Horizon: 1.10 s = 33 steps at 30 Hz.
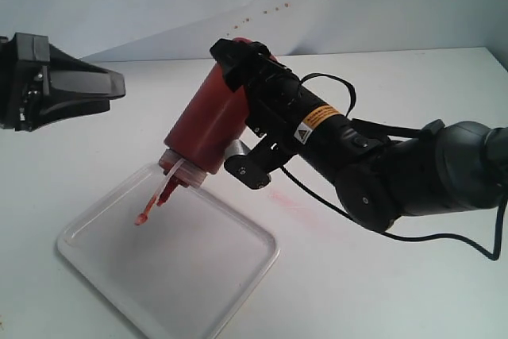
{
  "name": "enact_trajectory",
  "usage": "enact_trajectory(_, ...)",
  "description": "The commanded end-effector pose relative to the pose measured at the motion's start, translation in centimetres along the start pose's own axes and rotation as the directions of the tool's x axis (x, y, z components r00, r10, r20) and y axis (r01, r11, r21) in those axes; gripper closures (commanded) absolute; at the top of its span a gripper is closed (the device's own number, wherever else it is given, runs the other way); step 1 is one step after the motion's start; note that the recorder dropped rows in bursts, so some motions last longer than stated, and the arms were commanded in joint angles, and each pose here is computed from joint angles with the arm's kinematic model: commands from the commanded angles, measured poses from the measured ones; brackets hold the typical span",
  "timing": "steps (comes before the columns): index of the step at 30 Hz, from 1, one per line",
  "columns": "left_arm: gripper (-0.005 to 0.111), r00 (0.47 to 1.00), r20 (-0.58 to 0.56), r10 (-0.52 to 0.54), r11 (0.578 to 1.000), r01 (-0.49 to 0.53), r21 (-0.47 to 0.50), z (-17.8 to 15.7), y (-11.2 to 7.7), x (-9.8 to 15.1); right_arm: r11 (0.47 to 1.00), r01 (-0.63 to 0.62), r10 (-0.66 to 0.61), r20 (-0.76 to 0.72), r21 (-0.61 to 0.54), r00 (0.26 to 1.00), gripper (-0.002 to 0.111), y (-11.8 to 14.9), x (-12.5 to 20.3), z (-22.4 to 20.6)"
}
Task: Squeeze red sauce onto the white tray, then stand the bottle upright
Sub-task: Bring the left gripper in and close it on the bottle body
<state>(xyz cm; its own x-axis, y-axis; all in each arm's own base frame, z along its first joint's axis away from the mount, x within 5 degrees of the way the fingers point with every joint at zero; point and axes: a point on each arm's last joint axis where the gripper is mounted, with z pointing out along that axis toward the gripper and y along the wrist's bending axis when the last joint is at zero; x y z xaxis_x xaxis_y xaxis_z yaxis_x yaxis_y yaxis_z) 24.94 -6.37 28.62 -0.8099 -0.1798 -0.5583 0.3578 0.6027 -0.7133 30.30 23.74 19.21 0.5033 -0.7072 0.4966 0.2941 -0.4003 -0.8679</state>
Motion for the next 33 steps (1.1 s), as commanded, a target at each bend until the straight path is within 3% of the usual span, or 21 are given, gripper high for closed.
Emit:
enact_trajectory(1, 0.037, 0.998, -0.061, -0.018, 0.998, 0.021, 0.057, 1.4, 0.8, -1.0, 0.999, 0.010, -0.009, -0.035, 0.050, 0.999, 0.108, -0.8, 0.6, 0.0)
enact_trajectory(4, 0.022, 0.996, -0.090, -0.029, 0.997, 0.035, 0.071, 2.3, 1.8, -1.3, 0.999, 0.010, -0.009, -0.035, 0.050, 0.999, 0.108, -0.8, 0.6, 0.0)
enact_trajectory(6, 0.019, 0.994, -0.095, -0.054, 0.995, 0.061, 0.075, 2.9, 2.5, -1.3, 0.999, 0.010, -0.009, -0.035, 0.050, 0.999, 0.108, -0.8, 0.6, 0.0)
enact_trajectory(11, 0.020, 0.993, -0.106, -0.045, 0.993, 0.056, 0.100, 4.6, 4.1, -1.2, 0.999, 0.010, -0.009, -0.034, 0.048, 0.999, 0.108, -0.8, 0.6, 0.0)
enact_trajectory(17, 0.020, 0.994, -0.107, -0.034, 0.983, 0.052, 0.179, 7.7, 4.2, -0.6, 1.000, 0.025, -0.026, 0.014, 0.013, 1.000, 0.108, -0.5, 0.1, 0.1)
enact_trajectory(26, 0.020, 0.987, -0.159, 0.027, 0.983, 0.002, 0.182, 9.4, 4.7, -1.0, 0.998, 0.025, -0.024, -0.019, 0.062, 1.000, 0.108, -0.9, 0.4, 0.0)
enact_trajectory(33, 0.020, 0.973, -0.162, 0.162, 0.965, -0.122, 0.233, 10.7, 5.1, -0.7, 0.998, 0.025, -0.024, -0.018, 0.061, 1.000, 0.108, -0.9, 0.4, 0.0)
